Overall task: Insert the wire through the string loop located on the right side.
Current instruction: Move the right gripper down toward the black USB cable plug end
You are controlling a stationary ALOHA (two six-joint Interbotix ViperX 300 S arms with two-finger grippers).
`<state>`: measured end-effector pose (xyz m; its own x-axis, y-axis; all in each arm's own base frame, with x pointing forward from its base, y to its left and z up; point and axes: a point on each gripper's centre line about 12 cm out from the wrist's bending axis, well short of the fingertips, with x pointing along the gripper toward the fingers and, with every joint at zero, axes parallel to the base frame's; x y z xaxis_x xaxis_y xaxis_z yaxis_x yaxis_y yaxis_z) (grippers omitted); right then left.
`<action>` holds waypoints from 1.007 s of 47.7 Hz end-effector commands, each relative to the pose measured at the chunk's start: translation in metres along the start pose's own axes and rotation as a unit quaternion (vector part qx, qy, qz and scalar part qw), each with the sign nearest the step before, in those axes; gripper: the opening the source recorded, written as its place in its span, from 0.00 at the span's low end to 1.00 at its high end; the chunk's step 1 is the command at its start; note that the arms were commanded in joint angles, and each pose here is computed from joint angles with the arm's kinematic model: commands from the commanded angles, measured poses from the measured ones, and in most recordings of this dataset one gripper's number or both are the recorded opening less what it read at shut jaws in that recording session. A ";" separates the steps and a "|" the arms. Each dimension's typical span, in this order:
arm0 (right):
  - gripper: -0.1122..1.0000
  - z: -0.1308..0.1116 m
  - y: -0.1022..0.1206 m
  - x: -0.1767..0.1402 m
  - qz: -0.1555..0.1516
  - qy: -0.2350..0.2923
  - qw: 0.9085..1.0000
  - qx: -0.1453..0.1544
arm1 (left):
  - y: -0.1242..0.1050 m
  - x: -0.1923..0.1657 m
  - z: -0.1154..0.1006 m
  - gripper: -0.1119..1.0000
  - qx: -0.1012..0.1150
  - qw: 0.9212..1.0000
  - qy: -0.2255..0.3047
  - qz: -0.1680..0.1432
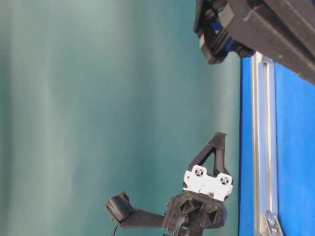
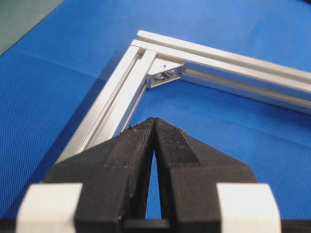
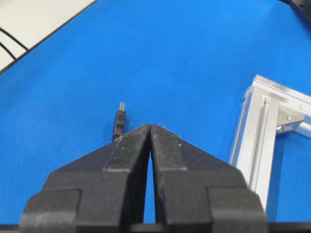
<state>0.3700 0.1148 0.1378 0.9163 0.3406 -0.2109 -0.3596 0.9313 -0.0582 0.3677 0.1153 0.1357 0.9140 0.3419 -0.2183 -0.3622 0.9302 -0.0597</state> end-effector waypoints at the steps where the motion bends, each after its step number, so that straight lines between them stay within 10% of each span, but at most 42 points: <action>1: 0.10 0.019 0.002 -0.001 0.003 -0.027 1.000 -0.005 | -0.001 0.000 0.014 0.10 0.002 1.000 -0.013 -0.006; 27: 0.09 0.017 0.012 0.004 0.016 -0.006 1.000 0.006 | 0.001 -0.001 0.012 0.10 0.001 1.000 -0.006 -0.004; 44: 0.86 0.014 0.015 0.010 0.017 0.002 1.000 0.024 | 0.000 -0.001 0.012 0.10 0.002 1.000 -0.008 -0.005; 48: 0.83 0.010 0.016 0.013 0.016 0.006 0.999 0.028 | 0.000 -0.001 0.012 0.10 0.002 1.000 -0.007 -0.005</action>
<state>0.3731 0.1308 0.1369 0.8969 0.3641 -0.2508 -0.3765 0.9264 -0.0014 0.3665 0.1161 0.1317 0.9089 0.3324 -0.2519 -0.3572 0.9322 -0.0586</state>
